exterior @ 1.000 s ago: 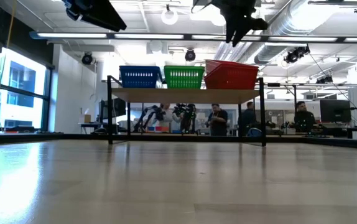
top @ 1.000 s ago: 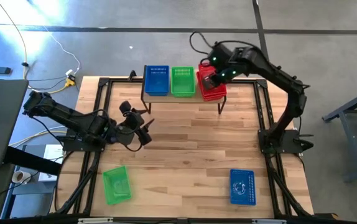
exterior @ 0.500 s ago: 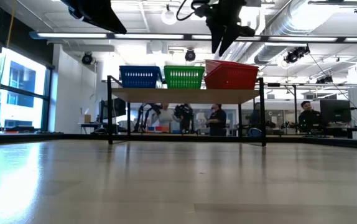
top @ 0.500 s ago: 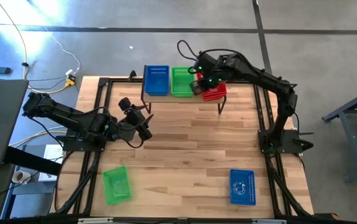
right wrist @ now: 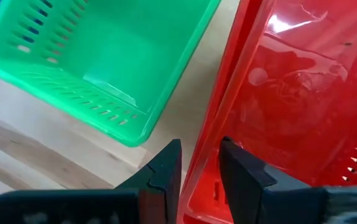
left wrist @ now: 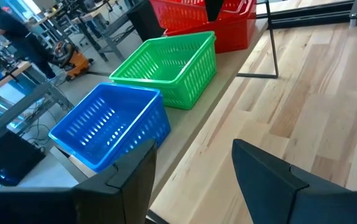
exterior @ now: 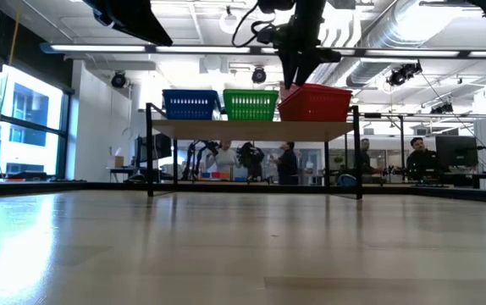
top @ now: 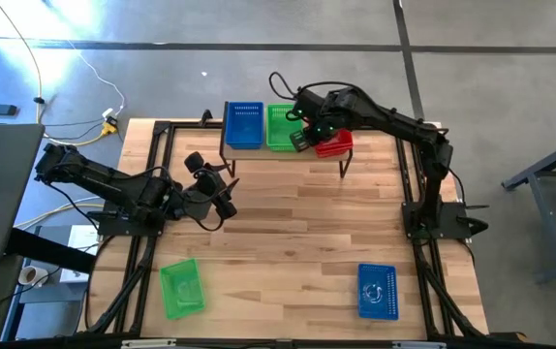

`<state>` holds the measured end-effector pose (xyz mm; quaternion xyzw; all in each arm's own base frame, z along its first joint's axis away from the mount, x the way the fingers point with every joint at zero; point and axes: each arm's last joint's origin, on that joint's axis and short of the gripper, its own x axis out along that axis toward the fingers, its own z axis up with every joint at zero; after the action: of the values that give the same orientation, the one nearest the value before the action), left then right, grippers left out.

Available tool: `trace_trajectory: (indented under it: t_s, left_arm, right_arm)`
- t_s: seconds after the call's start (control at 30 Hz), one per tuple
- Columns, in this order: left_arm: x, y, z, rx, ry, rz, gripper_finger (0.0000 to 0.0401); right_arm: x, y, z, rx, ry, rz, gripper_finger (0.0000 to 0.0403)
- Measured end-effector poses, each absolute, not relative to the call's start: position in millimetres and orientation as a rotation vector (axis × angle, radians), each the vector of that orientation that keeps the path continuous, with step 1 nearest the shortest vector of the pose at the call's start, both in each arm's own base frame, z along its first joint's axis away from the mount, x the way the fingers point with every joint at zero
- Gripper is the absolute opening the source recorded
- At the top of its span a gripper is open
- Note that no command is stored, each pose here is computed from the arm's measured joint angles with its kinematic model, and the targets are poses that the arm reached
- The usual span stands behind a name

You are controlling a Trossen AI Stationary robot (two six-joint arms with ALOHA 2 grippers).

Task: Stack baskets on shelf by color
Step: Stack the red bin on top of the red bin on the shelf

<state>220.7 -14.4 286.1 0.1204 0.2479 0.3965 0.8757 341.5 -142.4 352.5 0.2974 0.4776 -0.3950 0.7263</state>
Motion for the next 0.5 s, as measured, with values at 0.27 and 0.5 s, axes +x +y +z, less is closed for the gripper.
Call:
trace_trajectory:
  t_s: [0.27, 0.5]
  left_arm:
    - [220.8, -14.4, 286.0, 0.252, 0.518, 0.827, 0.02]
    - [220.4, -14.3, 285.7, 0.255, 0.523, 0.827, 0.02]
  right_arm:
    - [341.3, -143.2, 352.4, 0.653, 1.041, -0.906, 0.0056]
    - [341.5, -143.1, 352.5, 0.656, 1.038, -0.906, 0.001]
